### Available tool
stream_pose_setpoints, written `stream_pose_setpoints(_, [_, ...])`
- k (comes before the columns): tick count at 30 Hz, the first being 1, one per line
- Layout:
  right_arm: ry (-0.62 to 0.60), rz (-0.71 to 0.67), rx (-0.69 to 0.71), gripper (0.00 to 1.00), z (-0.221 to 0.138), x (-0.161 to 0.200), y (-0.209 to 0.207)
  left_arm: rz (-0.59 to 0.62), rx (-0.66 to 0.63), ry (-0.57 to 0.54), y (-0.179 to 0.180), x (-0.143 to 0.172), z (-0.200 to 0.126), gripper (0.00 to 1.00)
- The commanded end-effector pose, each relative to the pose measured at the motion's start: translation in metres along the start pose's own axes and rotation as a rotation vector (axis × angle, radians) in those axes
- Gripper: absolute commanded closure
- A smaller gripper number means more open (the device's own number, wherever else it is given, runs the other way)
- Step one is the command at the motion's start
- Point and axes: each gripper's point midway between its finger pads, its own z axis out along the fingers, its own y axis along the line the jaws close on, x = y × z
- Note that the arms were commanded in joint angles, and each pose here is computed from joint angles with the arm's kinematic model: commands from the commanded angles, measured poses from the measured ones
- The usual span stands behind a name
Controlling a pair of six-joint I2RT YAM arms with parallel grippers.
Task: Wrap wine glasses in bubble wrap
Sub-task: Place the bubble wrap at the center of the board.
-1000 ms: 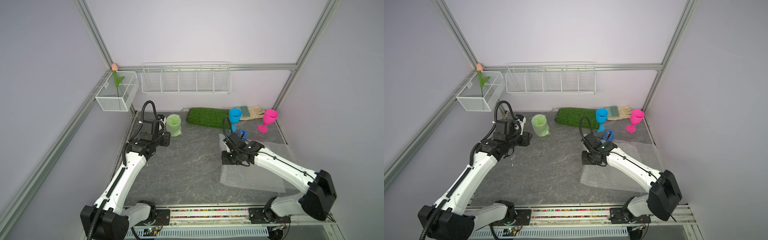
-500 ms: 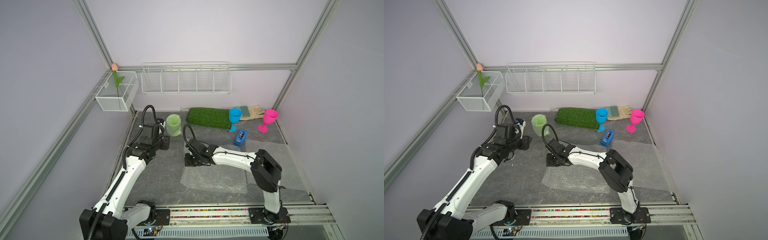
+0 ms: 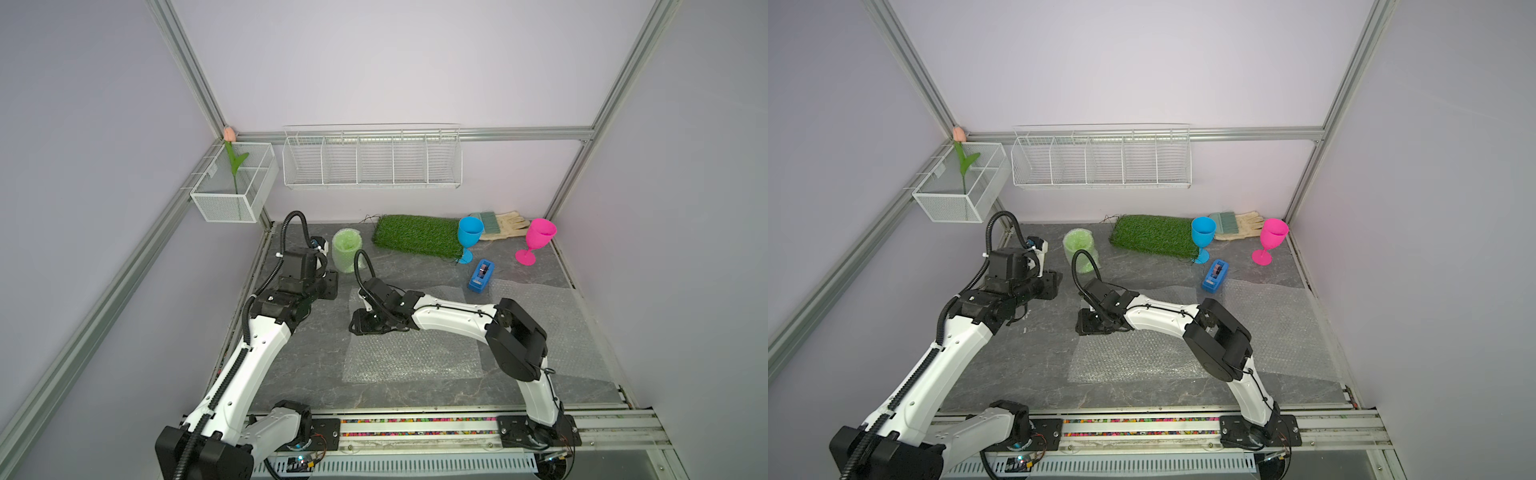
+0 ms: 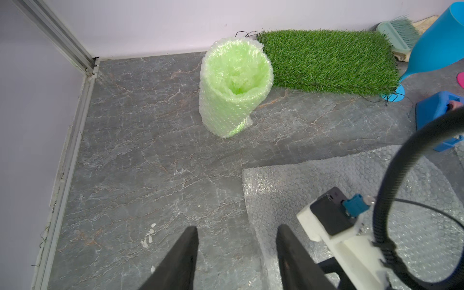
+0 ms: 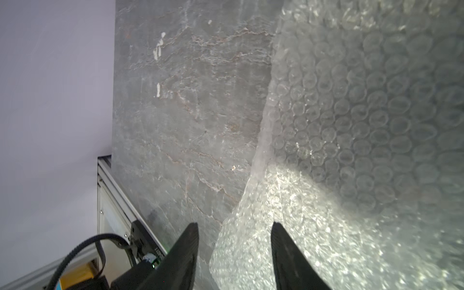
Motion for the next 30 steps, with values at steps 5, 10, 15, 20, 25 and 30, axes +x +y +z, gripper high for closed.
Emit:
stream_pose_setpoints(5, [-0.097,0.021,0.016,0.47,-0.076,-0.025,-0.039,-0.114,0.104,0.109,-0.026,0.021,0.008,0.6])
stream_pose_setpoints(10, [-0.1,0.042,0.143,0.47,-0.107,-0.026,-0.106,-0.19,0.189,0.219,-0.058,0.06,0.025,0.73])
stream_pose_setpoints(15, [-0.093,0.073,0.265,0.48,-0.123,-0.026,-0.173,-0.241,0.175,0.349,-0.074,0.107,0.051,0.83])
stream_pose_setpoints(20, [-0.044,0.117,0.33,0.5,-0.118,-0.018,-0.221,-0.252,0.14,0.518,-0.076,0.156,0.074,0.9])
stream_pose_setpoints(25, [-0.01,0.143,0.409,0.52,-0.115,-0.005,-0.258,-0.244,0.059,0.61,-0.063,0.195,0.082,0.94])
stream_pose_setpoints(30, [-0.012,0.153,0.43,0.53,-0.119,0.0,-0.268,-0.216,-0.06,0.745,-0.044,0.232,0.083,0.97])
